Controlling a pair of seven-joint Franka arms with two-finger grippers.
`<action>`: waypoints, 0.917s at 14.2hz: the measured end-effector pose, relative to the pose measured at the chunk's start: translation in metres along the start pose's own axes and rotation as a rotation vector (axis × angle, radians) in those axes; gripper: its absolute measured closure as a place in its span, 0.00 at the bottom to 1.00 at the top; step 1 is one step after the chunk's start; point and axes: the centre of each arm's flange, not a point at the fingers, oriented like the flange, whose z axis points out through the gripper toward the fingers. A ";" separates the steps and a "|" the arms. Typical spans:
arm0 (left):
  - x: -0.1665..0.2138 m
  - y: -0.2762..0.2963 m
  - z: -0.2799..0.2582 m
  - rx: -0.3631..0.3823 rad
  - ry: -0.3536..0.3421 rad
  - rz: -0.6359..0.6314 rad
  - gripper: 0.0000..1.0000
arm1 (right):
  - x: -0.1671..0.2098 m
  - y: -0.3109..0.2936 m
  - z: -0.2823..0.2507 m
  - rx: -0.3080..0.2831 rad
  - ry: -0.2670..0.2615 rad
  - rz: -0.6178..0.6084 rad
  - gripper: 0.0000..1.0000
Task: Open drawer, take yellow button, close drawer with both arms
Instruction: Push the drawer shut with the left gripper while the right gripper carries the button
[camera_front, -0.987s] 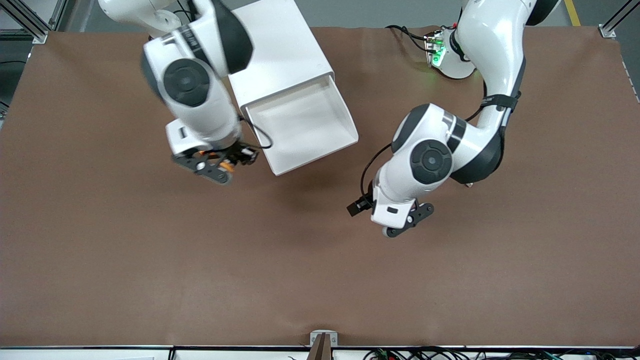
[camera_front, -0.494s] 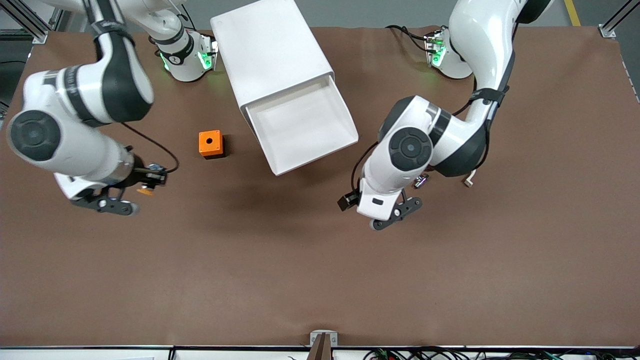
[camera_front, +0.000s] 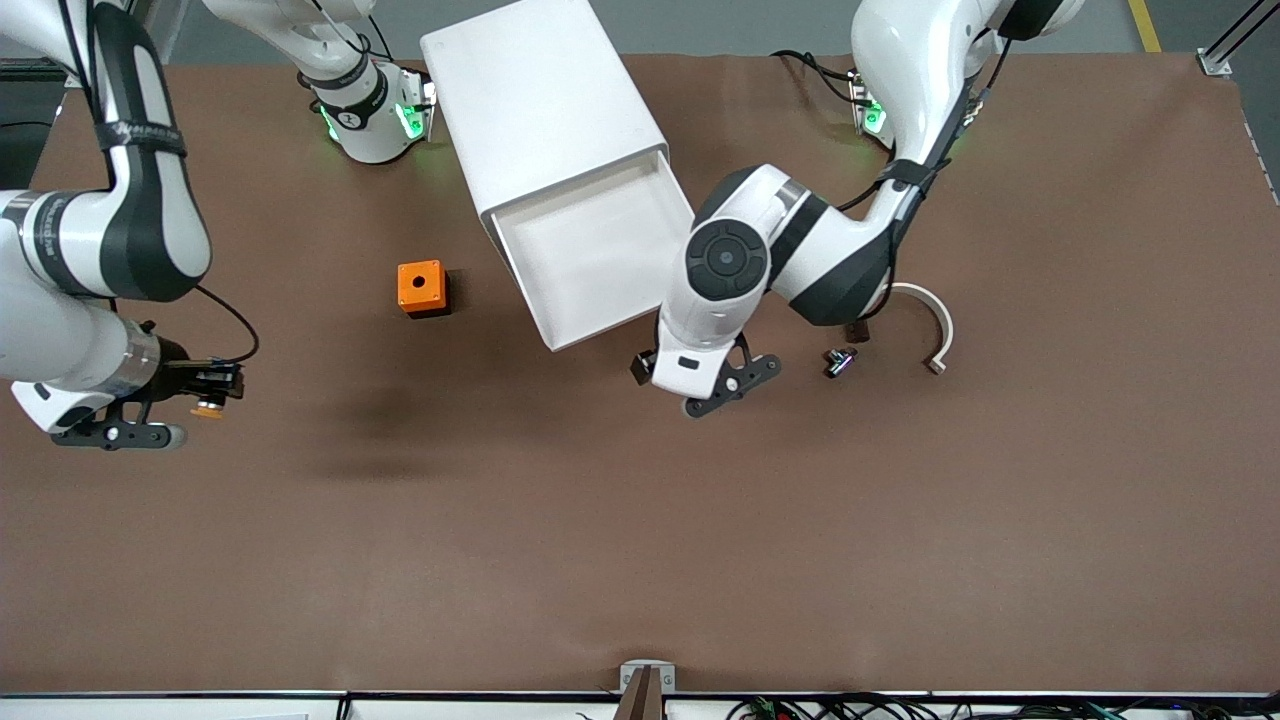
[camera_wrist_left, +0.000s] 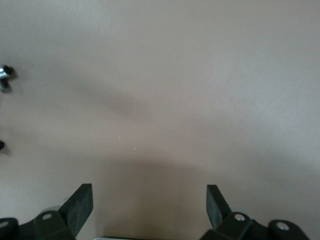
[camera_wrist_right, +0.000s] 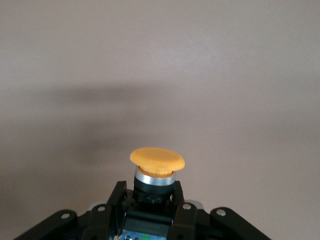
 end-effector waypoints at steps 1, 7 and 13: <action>-0.006 0.001 0.005 0.009 -0.003 0.008 0.00 | -0.004 0.018 0.015 0.001 0.016 -0.010 0.59; -0.056 0.016 0.006 0.006 -0.032 0.085 0.00 | -0.032 0.089 0.090 -0.001 0.074 -0.035 0.59; -0.085 0.022 0.011 -0.002 -0.090 0.116 0.00 | -0.031 0.119 0.147 0.014 0.086 -0.047 0.59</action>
